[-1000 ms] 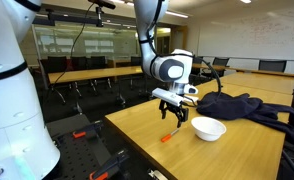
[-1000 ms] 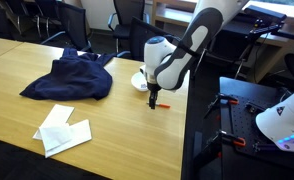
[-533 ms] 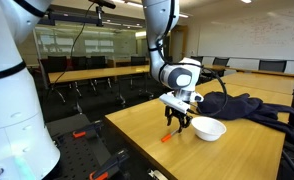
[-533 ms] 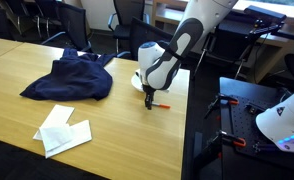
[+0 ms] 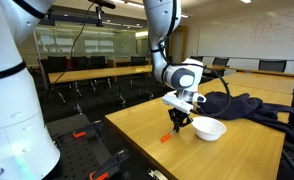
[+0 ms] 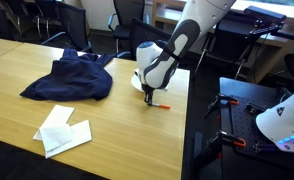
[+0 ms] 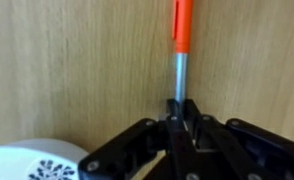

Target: Pick the pen and put it in the bowl

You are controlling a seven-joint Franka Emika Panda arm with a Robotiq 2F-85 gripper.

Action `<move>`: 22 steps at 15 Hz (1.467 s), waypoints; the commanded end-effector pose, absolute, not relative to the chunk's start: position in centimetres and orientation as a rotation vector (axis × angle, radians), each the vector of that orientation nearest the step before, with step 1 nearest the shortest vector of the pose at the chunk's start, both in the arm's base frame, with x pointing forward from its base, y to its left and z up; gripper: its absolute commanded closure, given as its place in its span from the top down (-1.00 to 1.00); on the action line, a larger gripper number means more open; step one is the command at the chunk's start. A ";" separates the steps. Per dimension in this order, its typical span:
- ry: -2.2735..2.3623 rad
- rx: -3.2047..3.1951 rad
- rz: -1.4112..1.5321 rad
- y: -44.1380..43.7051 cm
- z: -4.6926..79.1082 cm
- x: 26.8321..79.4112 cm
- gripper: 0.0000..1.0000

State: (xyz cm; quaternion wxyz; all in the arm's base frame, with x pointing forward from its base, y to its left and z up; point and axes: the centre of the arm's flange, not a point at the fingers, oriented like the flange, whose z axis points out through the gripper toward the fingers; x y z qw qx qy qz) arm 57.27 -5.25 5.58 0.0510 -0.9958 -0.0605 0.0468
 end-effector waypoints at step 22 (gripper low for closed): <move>0.139 -3.055 -0.585 -13.9 18.4 64.1 -0.94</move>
